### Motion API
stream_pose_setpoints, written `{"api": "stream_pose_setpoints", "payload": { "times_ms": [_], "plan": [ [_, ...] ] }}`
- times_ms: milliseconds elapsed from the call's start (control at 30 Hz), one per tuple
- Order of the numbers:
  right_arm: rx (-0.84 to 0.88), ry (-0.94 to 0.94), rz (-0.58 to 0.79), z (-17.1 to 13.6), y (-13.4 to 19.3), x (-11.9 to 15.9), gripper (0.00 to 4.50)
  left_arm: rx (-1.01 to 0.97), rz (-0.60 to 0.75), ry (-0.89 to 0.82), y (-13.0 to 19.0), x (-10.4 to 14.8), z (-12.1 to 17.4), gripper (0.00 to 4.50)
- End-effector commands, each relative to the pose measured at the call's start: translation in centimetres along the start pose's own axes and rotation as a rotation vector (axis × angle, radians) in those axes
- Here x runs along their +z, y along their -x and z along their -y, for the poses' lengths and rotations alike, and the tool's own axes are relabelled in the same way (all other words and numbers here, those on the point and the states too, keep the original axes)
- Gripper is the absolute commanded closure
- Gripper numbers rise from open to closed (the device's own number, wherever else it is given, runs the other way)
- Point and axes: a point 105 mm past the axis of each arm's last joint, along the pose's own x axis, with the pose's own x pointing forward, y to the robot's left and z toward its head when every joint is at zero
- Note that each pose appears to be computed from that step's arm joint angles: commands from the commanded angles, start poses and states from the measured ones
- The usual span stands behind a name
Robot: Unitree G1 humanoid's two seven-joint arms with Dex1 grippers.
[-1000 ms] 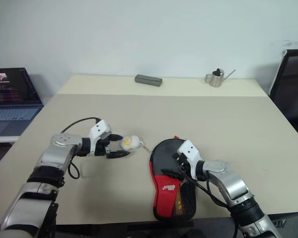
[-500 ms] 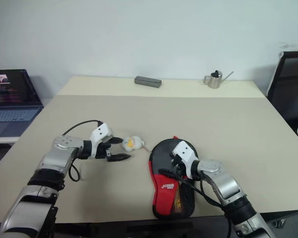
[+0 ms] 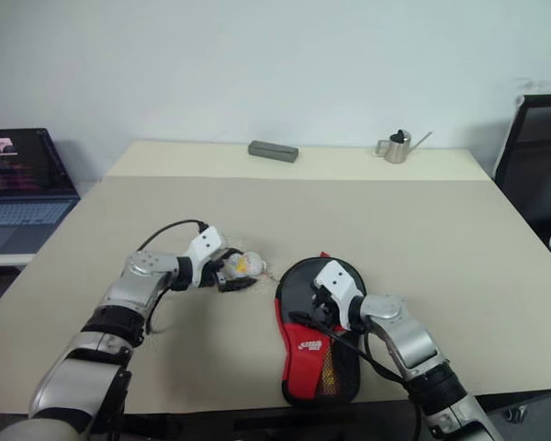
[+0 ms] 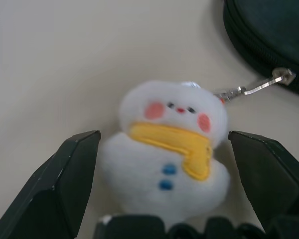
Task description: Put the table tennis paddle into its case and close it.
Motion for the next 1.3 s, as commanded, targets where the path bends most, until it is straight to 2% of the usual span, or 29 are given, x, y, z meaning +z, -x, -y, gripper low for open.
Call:
{"api": "stream_pose_setpoints", "payload": {
  "times_ms": [33, 100, 267, 400, 467, 633, 933, 1067, 1300],
  "plan": [
    [-0.001, -0.011, -0.005, -0.1, 0.0, -0.2, 0.0, 0.016, -0.001, -0.029, -0.3, 0.7, -0.6, 0.28],
    [-0.005, -0.01, -0.002, -0.1, 0.0, -0.1, 0.0, 0.02, -0.007, -0.029, -0.5, 0.5, -0.6, 0.63],
    [-0.021, -0.006, 0.011, -0.1, -0.1, 0.2, 0.0, 0.001, 0.001, -0.026, -0.7, 0.6, -0.4, 2.42],
    [-0.06, -0.002, 0.012, 0.3, -0.4, 0.3, 0.0, -0.021, 0.007, -0.03, -0.8, 0.7, -0.1, 3.65],
    [-0.074, -0.01, 0.006, 0.4, -0.6, 0.2, 0.0, -0.04, 0.015, -0.033, -0.9, 0.9, 0.1, 3.98],
    [-0.094, -0.009, -0.062, 0.4, -1.3, -1.2, 0.0, -0.07, 0.036, -0.057, -1.3, 2.0, 0.6, 4.0],
    [-0.094, -0.011, -0.102, -0.7, -2.0, -2.5, 0.0, -0.073, 0.061, -0.095, -2.9, 4.6, 0.6, 4.0],
    [-0.081, -0.04, -0.125, -1.5, -2.1, -3.2, 0.0, -0.068, 0.053, -0.139, -4.5, 5.8, 0.8, 4.0],
    [-0.148, -0.087, -0.153, -1.2, -2.3, -3.8, 0.0, -0.069, 0.027, -0.192, -6.6, 6.5, 1.6, 4.0]
  ]
}}
